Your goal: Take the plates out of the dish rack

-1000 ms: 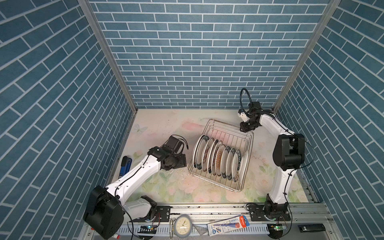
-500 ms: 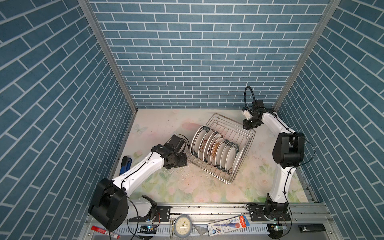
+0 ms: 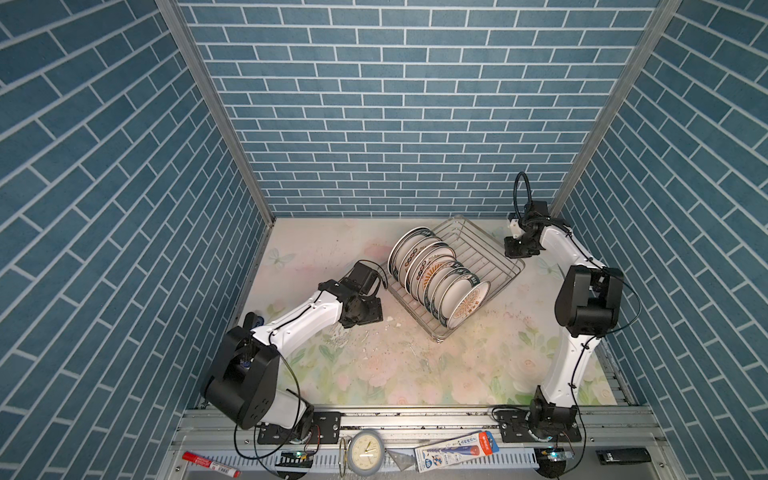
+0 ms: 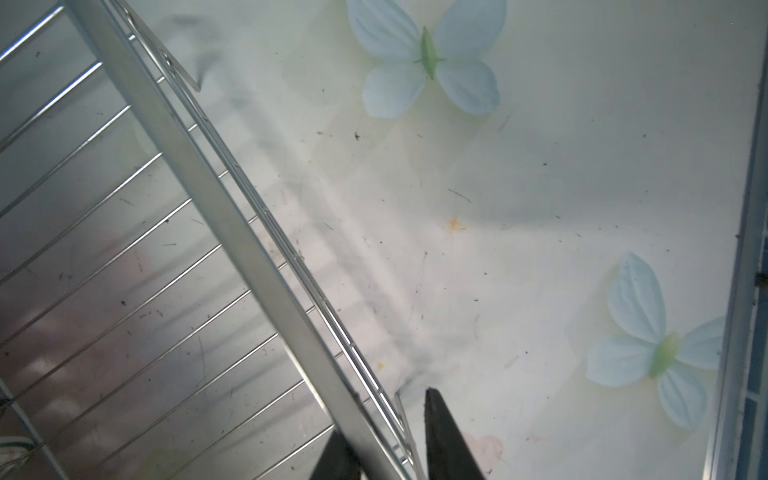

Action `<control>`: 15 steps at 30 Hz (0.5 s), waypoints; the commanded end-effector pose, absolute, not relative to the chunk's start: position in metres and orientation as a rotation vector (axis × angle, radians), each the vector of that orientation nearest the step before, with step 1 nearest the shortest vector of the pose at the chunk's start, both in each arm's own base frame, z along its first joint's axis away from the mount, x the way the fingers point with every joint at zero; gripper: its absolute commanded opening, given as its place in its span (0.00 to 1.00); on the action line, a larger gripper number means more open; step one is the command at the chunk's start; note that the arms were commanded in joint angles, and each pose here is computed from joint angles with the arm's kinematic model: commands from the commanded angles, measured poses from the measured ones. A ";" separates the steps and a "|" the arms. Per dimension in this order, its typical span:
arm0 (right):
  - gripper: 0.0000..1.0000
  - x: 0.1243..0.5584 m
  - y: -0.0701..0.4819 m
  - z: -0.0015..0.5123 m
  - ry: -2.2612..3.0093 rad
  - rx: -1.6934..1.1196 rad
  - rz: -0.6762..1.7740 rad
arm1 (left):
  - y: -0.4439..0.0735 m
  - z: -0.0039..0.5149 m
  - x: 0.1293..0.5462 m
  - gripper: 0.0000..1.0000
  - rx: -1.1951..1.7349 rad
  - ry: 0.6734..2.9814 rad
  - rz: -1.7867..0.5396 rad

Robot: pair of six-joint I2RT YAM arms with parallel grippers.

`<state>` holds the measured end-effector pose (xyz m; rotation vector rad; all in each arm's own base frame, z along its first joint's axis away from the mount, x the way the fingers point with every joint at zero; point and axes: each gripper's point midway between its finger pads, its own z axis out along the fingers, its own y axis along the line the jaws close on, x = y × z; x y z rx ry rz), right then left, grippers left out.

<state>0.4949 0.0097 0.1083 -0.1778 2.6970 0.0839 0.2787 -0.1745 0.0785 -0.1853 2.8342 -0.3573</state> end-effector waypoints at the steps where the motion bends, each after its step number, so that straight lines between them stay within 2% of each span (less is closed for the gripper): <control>1: 0.14 0.464 -0.031 0.073 2.813 0.282 0.015 | -0.186 0.083 0.301 0.71 -0.206 2.774 -0.392; 15: 0.09 0.397 -0.032 0.070 2.851 0.415 0.011 | -0.211 0.074 0.349 0.70 -0.190 2.742 -0.390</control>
